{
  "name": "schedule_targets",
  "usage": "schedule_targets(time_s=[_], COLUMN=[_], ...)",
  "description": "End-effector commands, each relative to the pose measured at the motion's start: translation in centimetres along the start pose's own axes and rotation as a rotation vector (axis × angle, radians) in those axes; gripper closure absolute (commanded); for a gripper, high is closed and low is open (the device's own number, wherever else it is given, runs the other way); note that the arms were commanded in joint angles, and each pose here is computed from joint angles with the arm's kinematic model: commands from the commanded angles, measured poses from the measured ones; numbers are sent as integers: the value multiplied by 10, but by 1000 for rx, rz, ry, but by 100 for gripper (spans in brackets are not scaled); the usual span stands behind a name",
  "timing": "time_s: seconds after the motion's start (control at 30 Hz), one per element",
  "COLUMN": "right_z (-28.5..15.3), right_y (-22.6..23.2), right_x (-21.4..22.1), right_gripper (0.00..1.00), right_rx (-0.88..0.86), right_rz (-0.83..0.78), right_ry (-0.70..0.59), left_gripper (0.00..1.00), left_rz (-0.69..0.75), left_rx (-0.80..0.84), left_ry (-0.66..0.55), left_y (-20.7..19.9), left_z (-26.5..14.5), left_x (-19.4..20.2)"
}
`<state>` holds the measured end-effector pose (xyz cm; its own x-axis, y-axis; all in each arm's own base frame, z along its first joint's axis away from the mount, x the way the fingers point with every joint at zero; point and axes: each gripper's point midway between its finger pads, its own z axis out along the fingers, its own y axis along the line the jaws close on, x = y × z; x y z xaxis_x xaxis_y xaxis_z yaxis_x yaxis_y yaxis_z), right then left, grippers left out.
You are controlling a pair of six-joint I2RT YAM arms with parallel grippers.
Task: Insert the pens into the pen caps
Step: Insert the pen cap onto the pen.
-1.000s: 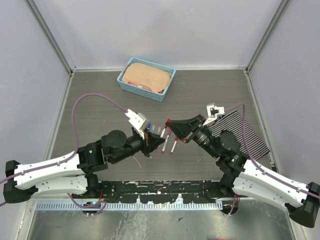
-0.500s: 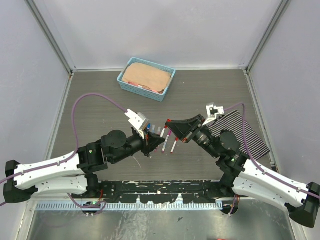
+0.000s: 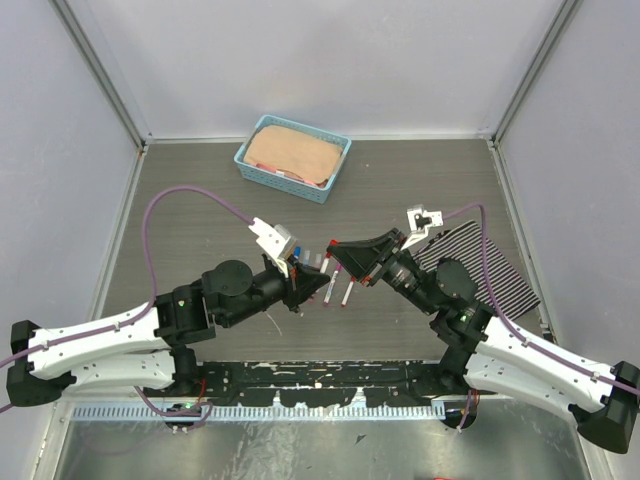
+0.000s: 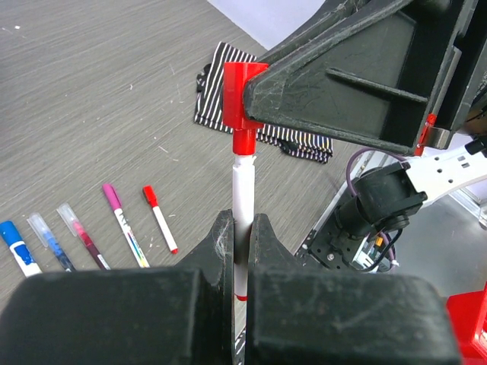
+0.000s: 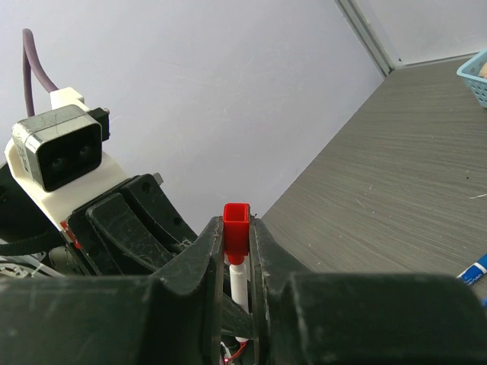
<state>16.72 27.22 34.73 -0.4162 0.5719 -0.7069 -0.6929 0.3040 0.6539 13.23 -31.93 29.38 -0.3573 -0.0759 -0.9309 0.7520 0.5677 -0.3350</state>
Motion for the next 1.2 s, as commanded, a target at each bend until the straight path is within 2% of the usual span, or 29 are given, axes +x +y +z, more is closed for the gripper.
schedule_targets(time_s=[0.0, 0.67, 0.97, 1.17], right_z=[2, -1, -2, -3], right_y=[24, 19, 25, 28], right_x=[-16, 17, 12, 6], right_gripper=[100, 98, 75, 56], right_rx=[-75, -89, -99, -94], right_rz=[6, 39, 29, -6], right_ry=[-27, 106, 104, 102], left_gripper=[100, 100, 100, 100], left_rz=[0, -11, -10, -14], left_rx=[-3, -34, -41, -47], left_ry=[-47, -119, -123, -129], left_y=[-1, 3, 6, 9], left_z=[1, 0, -3, -7], left_x=[-9, -28, -28, -28])
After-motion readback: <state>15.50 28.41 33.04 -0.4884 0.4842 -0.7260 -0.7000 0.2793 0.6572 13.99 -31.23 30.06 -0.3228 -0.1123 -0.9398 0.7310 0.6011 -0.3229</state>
